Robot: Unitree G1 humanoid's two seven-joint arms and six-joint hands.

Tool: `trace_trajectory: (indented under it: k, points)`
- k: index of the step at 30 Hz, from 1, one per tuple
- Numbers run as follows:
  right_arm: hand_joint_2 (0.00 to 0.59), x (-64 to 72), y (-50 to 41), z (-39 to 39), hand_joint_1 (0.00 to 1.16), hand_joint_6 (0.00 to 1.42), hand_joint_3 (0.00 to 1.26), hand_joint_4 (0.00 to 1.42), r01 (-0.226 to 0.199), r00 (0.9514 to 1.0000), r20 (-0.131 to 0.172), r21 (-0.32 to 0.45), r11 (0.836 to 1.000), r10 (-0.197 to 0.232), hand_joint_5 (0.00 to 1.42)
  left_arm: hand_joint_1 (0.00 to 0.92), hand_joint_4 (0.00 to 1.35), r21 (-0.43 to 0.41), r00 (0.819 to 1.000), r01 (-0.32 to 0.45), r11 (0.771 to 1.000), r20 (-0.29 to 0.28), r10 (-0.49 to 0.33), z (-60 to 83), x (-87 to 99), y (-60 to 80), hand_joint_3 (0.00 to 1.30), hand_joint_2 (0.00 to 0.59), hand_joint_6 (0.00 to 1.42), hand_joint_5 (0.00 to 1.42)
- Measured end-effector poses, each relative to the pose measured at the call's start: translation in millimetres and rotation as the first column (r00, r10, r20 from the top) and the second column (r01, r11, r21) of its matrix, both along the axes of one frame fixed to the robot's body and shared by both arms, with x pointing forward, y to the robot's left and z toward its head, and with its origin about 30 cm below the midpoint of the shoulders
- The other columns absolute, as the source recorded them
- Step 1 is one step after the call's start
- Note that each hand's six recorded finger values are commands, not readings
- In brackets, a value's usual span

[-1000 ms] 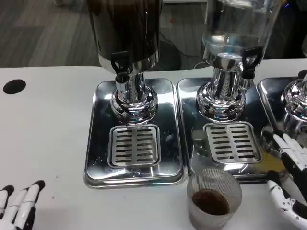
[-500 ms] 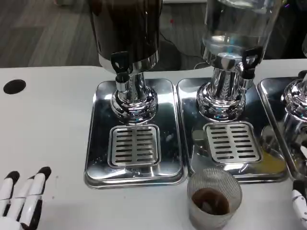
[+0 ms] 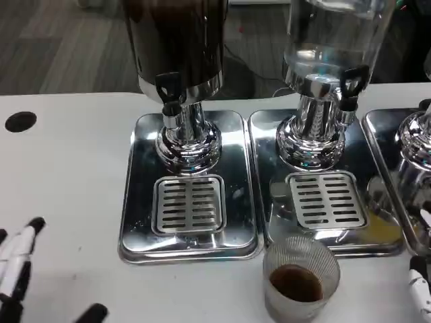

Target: Grasp the cup under the faucet to collect the drink, then remove the cup.

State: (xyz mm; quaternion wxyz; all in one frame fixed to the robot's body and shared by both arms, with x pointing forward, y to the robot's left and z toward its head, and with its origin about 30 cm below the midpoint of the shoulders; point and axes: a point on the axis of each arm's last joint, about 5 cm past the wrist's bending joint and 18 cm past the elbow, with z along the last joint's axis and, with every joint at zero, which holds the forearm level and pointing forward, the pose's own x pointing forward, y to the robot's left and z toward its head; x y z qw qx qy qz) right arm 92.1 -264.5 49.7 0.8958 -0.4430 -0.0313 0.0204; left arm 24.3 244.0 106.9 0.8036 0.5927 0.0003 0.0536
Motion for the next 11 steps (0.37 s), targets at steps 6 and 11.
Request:
trace_trajectory:
  k: [6, 11]
  points:
    - [0.572, 0.1, 2.6, -0.9, 0.38, 0.00, 0.09, 0.00, -0.017, 0.9998, -0.009, 0.004, 1.000, 0.017, 0.00, 0.000, 0.00, -0.014, 1.000, 0.003, 1.000, 0.002, -0.003, 1.5, 10.4, 5.1, 0.04, 0.151, 0.22, 0.03]
    - [0.573, 0.3, 3.6, -1.0, 0.38, 0.00, 0.09, 0.00, -0.022, 0.9997, -0.014, 0.004, 1.000, 0.022, 0.00, 0.000, 0.00, -0.013, 1.000, 0.017, 1.000, 0.002, -0.017, 2.2, 23.7, 5.2, 0.04, 0.151, 0.23, 0.03]
